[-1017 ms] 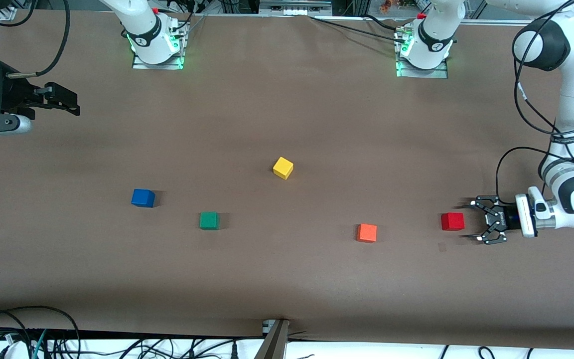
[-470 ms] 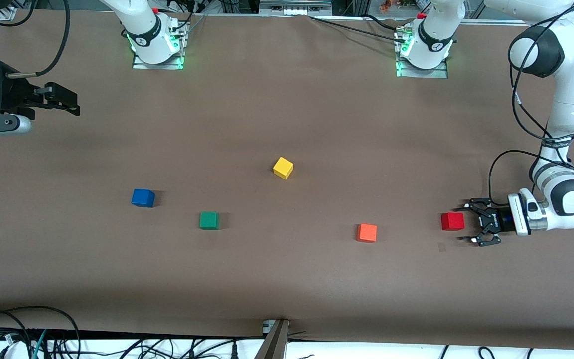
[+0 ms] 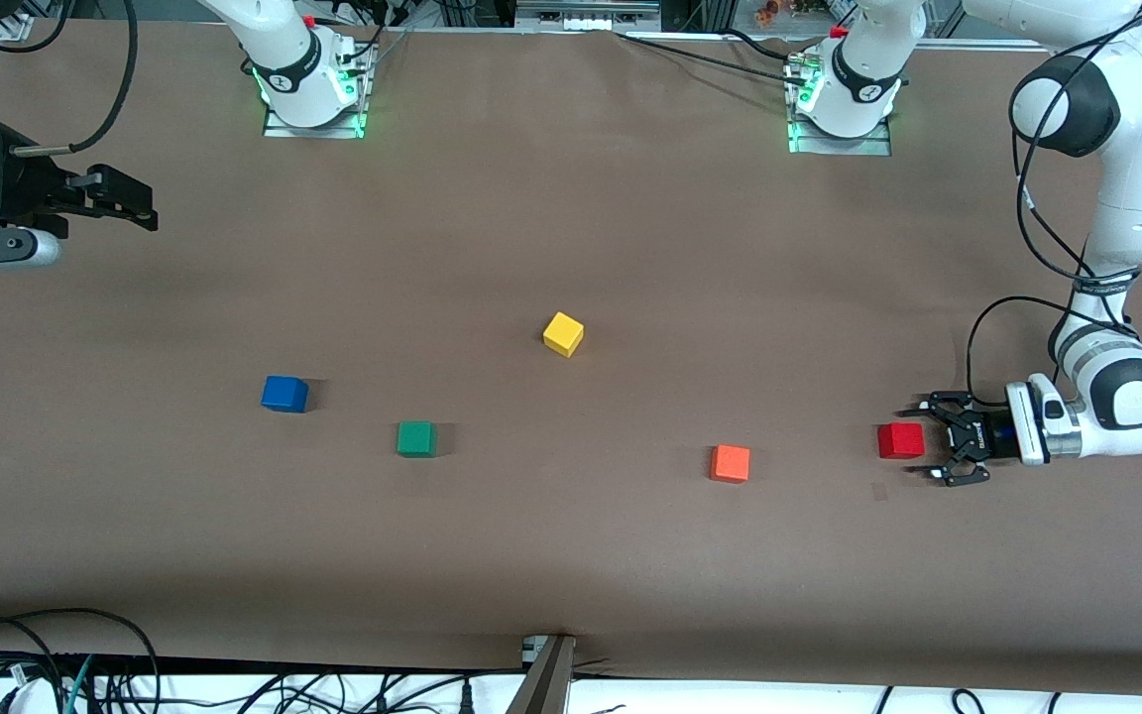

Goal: Pass red block to right arm, stack on blue
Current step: 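Close the left gripper on the red cube and lift it, then carry the red cube toward the right gripper while the right gripper approaches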

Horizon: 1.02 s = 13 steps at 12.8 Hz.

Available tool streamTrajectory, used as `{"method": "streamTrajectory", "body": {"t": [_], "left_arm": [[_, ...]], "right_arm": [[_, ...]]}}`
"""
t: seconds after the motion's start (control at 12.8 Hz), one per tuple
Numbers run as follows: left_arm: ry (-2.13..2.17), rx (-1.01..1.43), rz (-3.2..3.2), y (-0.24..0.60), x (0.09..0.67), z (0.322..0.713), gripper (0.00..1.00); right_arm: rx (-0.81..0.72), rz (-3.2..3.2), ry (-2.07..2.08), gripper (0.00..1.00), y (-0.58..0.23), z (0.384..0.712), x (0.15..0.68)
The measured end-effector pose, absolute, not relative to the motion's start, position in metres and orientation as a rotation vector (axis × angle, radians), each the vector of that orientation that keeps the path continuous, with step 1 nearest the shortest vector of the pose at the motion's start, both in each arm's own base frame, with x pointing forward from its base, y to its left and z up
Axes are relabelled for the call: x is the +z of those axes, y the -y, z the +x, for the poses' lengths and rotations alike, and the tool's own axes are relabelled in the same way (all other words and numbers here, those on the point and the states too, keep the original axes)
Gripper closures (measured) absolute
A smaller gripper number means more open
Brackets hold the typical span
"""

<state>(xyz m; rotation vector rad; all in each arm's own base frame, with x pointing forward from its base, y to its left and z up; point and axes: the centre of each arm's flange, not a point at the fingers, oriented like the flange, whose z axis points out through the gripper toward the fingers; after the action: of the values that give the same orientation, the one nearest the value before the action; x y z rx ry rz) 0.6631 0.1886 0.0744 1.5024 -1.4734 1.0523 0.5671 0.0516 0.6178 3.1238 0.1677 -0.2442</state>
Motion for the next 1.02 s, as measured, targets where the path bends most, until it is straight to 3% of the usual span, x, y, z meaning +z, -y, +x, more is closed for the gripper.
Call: {"method": "streamTrajectory", "body": {"t": [0.08,0.31,0.39,0.7,1.02], "left_arm": [[1.482,1.058,1.495,-0.188,0.075,0.663,0.06],[1.493,1.066,1.488,-0.189,0.077,0.665,0.4],[1.495,1.068,1.488,-0.19,0.077,0.665,0.44],[1.488,1.102,1.42,-0.168,0.091,0.675,0.44],[1.423,1.058,1.303,-0.073,0.123,0.703,0.44]], "right_arm": [[-0.244,3.124,-0.167,0.0,-0.051,0.567,0.618],[-0.249,3.123,-0.169,0.0,-0.052,0.568,0.616],[-0.254,3.122,-0.17,0.0,-0.053,0.569,0.614],[-0.266,3.12,-0.181,0.0,-0.057,0.57,0.61],[-0.291,3.119,-0.186,0.0,-0.059,0.574,0.601]]}}
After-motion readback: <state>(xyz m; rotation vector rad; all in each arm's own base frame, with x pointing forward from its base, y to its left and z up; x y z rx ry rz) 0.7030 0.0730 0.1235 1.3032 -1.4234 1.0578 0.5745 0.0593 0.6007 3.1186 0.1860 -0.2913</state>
